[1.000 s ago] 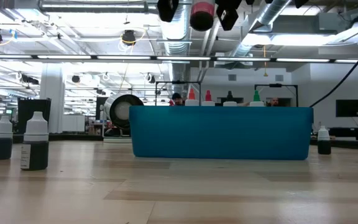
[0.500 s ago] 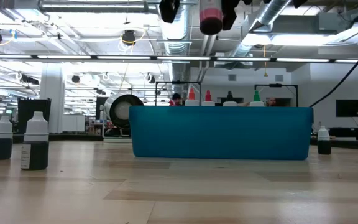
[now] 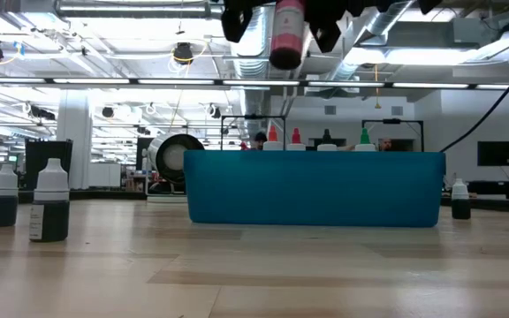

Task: Pick & Place food coloring
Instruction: Put the large pink food coloring bottle into the blue bin

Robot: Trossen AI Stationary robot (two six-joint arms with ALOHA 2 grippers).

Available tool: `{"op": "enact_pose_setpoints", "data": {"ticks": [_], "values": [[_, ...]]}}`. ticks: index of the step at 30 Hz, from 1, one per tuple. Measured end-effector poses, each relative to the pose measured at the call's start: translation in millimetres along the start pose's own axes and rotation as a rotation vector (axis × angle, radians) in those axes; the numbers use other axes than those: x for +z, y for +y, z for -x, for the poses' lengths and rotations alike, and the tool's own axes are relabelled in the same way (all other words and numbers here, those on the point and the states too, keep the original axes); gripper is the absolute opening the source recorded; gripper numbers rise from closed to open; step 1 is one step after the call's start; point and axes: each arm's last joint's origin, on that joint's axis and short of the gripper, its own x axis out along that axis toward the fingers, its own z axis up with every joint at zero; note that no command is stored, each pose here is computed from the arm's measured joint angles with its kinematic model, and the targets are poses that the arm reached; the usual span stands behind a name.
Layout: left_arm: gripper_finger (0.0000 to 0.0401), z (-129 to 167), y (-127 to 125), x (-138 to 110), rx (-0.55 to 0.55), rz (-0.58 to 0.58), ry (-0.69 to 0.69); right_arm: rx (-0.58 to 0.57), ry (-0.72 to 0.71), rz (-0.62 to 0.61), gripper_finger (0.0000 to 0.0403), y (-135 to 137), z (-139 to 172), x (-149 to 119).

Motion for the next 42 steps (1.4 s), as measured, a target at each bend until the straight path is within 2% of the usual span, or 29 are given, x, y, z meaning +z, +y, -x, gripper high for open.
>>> {"op": "enact_pose_setpoints", "data": {"ticks": [7,14,20,24,32,35,42], "values": [[0.0022,0.8,2.6,-9.2,0.048,0.006,0.093,-0.029,0.063,-0.022,0.0154,-6.0,8.5,-2.9],[0.0022,2.5,6.4,-18.1,0.134,-0.012,0.178,-0.069,0.096,-0.042,0.0147,-8.3,35.6,2.9],[0.0021,3.6,10.2,-21.4,0.242,-0.076,0.191,-0.095,0.121,-0.046,0.0141,-6.9,58.9,6.0],[0.0021,3.5,13.4,-32.5,0.279,-0.081,0.212,-0.104,0.139,-0.045,0.0137,-5.3,68.8,5.9],[0.0021,1.5,20.8,-59.1,0.329,-0.039,0.103,-0.107,0.142,-0.046,0.0133,-3.7,74.2,6.3],[0.0021,2.6,23.4,-70.0,0.349,-0.027,0.108,-0.110,0.159,-0.050,0.0134,-3.9,74.5,4.6],[0.0021,7.8,27.2,-93.9,0.334,0.011,0.025,-0.111,0.174,-0.054,0.0133,-4.1,74.6,3.2]]}}
